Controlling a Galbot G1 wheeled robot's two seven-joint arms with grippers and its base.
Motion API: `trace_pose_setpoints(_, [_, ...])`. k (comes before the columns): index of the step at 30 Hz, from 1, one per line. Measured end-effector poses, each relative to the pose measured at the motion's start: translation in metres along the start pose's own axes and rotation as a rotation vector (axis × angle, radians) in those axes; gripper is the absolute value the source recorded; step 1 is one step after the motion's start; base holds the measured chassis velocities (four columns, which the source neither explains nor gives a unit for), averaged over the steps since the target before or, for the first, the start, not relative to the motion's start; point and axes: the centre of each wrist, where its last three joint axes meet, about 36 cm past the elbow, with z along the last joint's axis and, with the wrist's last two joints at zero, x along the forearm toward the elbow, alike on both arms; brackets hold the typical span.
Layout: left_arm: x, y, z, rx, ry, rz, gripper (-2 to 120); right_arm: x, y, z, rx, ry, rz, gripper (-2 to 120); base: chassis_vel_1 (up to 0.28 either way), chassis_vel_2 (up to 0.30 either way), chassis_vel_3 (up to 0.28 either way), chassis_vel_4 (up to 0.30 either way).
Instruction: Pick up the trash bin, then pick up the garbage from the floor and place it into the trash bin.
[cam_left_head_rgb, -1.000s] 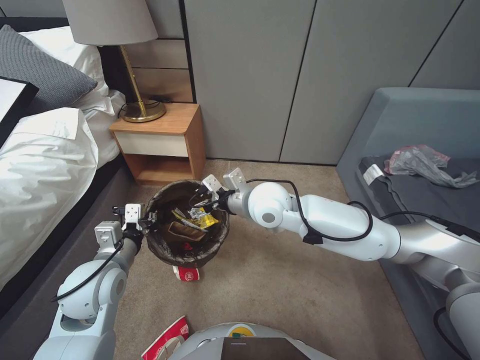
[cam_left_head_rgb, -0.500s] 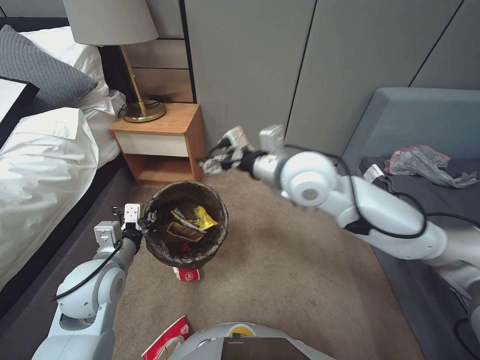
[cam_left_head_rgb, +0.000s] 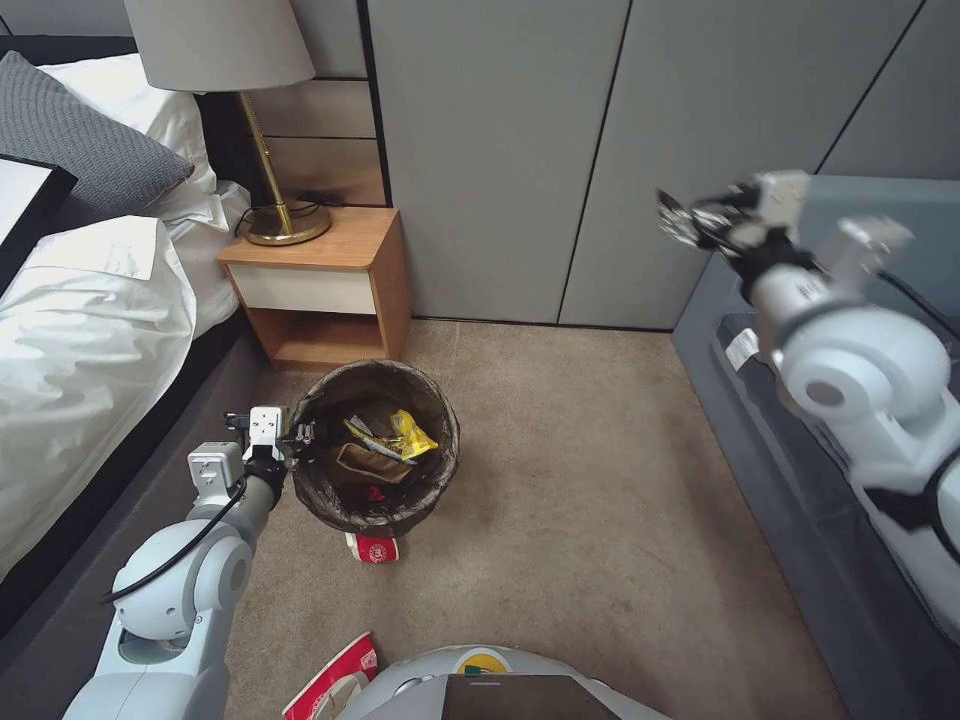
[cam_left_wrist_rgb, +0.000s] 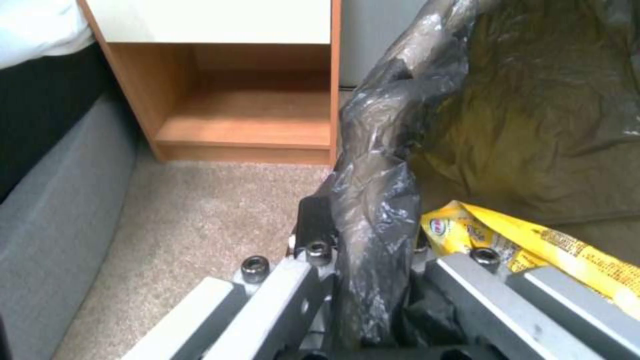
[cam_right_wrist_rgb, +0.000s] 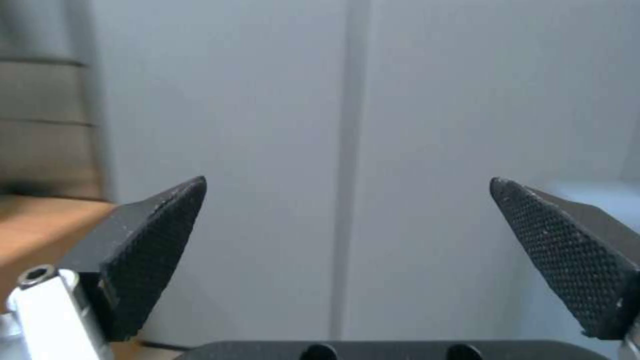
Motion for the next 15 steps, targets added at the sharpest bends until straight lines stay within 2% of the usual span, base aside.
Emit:
trace_pose_setpoints(1, [0.0, 0.0, 0.0, 0.001, 0.0, 0.0, 0, 0.004, -0.005, 0.004, -0.007, 0.0, 0.024, 100, 0.0, 0.0, 0.0, 0.0])
trace_pose_setpoints(2, [0.0, -0.001, 0.0, 0.004, 0.001, 0.002, 0, 0.018, -0.018, 0.02, -0.029, 0.013, 0.098, 100, 0.0, 0.0, 0.0, 0.0])
trace_pose_setpoints(10, [0.001, -0.002, 0.001, 0.005, 0.005, 0.004, 0, 0.043, -0.039, 0.057, 0.005, 0.0, 0.231, 100, 0.0, 0.0, 0.0, 0.0])
trace_pose_setpoints(12, [0.002, -0.002, 0.002, 0.004, 0.009, 0.005, 0, 0.064, -0.052, 0.092, 0.102, -0.003, 0.322, 100, 0.0, 0.0, 0.0, 0.0])
trace_pose_setpoints(13, [0.002, -0.002, 0.002, 0.004, 0.009, 0.005, 0, 0.064, -0.052, 0.092, 0.102, -0.003, 0.322, 100, 0.0, 0.0, 0.0, 0.0])
trace_pose_setpoints(14, [0.003, -0.003, 0.002, 0.002, 0.011, 0.008, 0, 0.088, -0.056, 0.126, 0.171, 0.025, 0.366, 100, 0.0, 0.0, 0.0, 0.0])
trace_pose_setpoints(15, [0.004, -0.004, 0.003, 0.003, 0.013, 0.012, 0, 0.112, -0.049, 0.157, 0.164, 0.06, 0.403, 100, 0.0, 0.0, 0.0, 0.0])
